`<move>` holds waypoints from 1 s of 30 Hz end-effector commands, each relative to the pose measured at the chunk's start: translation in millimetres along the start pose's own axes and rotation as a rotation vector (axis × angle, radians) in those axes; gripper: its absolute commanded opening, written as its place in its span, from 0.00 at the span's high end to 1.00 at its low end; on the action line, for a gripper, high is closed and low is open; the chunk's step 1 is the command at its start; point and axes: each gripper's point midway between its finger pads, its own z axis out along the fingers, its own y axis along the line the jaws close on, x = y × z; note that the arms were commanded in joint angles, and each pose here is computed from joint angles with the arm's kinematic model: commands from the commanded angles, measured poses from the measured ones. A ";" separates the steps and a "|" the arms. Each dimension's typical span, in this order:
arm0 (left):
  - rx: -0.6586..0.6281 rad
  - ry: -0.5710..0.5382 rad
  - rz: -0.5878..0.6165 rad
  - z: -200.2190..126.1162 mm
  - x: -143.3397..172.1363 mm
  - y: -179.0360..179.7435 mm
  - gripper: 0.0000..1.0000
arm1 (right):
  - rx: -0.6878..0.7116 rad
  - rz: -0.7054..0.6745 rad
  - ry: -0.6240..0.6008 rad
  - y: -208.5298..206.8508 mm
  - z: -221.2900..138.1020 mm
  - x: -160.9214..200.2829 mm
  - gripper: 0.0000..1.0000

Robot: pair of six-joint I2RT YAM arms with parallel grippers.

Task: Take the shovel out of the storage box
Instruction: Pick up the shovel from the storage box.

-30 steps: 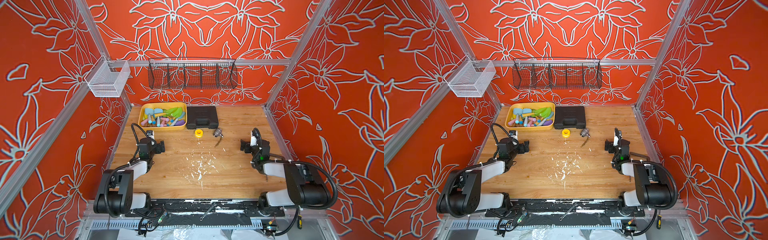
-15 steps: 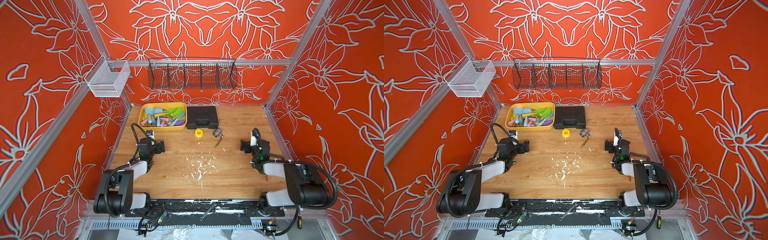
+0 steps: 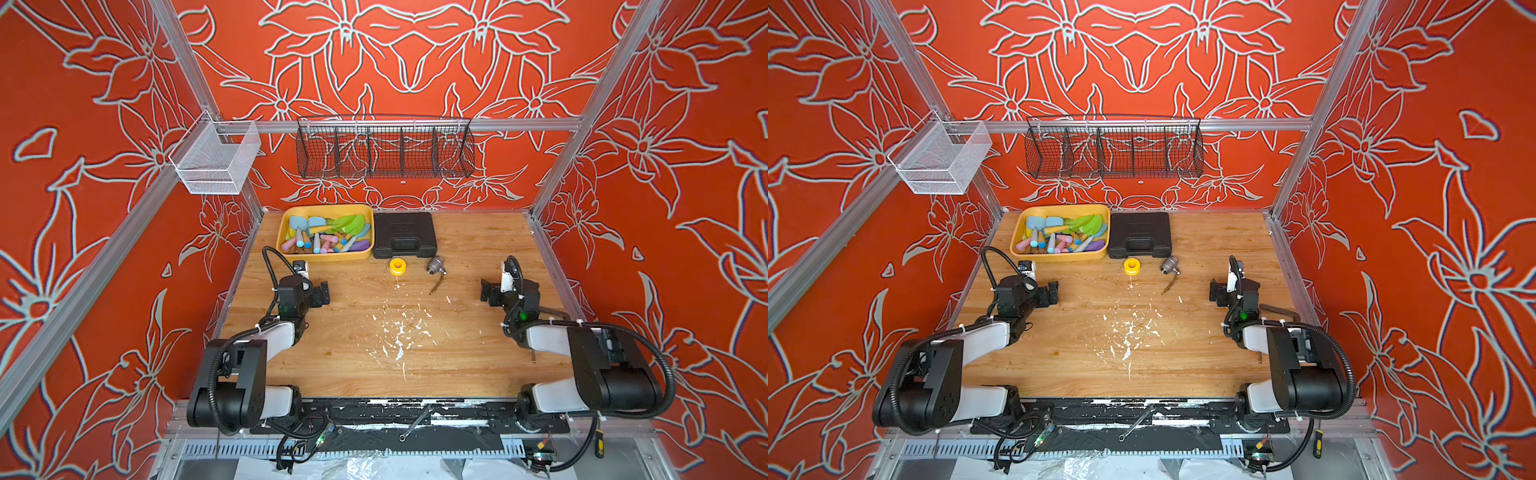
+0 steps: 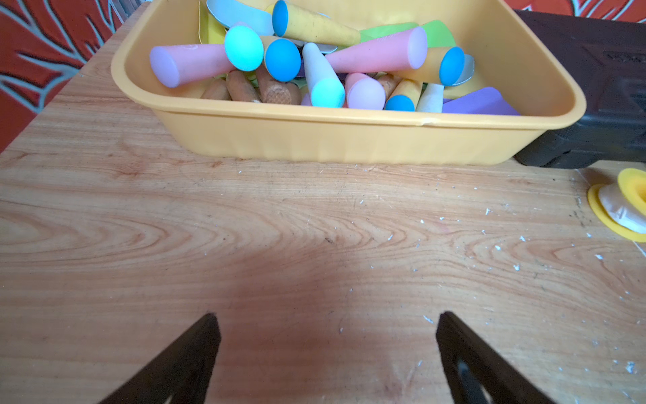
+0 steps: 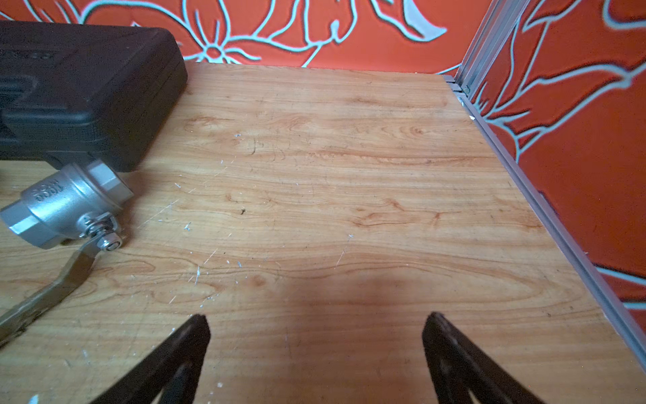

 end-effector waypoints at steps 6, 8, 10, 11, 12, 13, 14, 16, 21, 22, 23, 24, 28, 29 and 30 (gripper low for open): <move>0.087 0.035 0.051 -11.3 -23.0 -18.9 0.03 | -0.028 -0.012 -0.052 5.5 -5.5 -17.5 0.03; 0.113 0.030 0.064 -24.4 -33.8 -26.6 0.03 | -0.049 -0.021 0.004 8.3 -13.1 -30.9 0.02; 0.171 0.003 0.046 -44.7 -47.4 -40.5 0.03 | -0.023 0.037 0.025 2.9 -28.6 -46.7 0.02; 0.186 -0.009 0.038 -54.2 -52.4 -46.1 0.03 | -0.028 0.054 0.007 3.6 -37.6 -53.9 0.03; 0.195 -0.019 0.015 -65.7 -58.8 -51.3 0.03 | -0.024 0.078 -0.023 2.6 -48.8 -64.5 0.02; 0.208 -0.041 -0.009 -80.0 -68.7 -56.9 0.03 | -0.010 0.105 -0.042 -0.3 -60.8 -75.6 0.03; 0.217 -0.050 -0.043 -91.2 -75.3 -60.3 0.03 | 0.010 0.128 -0.052 -4.6 -71.8 -85.9 0.03; 0.235 -0.044 -0.136 -114.7 -91.0 -64.6 0.03 | 0.055 0.204 -0.041 -14.5 -97.2 -103.8 0.02; 0.160 0.073 -0.275 -146.9 -118.7 -57.9 0.03 | -0.036 0.232 0.097 0.8 -139.3 -129.0 0.02; 0.157 0.115 -0.273 -149.5 -124.1 -59.8 0.03 | -0.075 0.241 0.127 8.0 -143.8 -130.9 0.03; 0.144 0.163 -0.278 -146.6 -127.1 -60.4 0.03 | -0.105 0.256 0.143 13.2 -147.1 -133.6 0.03; 0.125 0.215 -0.281 -143.3 -131.1 -60.5 0.03 | -0.136 0.275 0.163 19.1 -148.6 -135.4 0.03; 0.075 0.411 -0.306 -123.0 -145.3 -65.5 0.03 | -0.222 0.347 0.236 36.8 -145.1 -143.8 0.02; 0.078 0.450 -0.310 -116.3 -148.0 -68.7 0.03 | -0.239 0.360 0.254 40.6 -142.3 -145.6 0.03; 0.075 0.492 -0.317 -107.7 -150.4 -71.4 0.02 | -0.260 0.372 0.276 45.7 -139.4 -147.7 0.03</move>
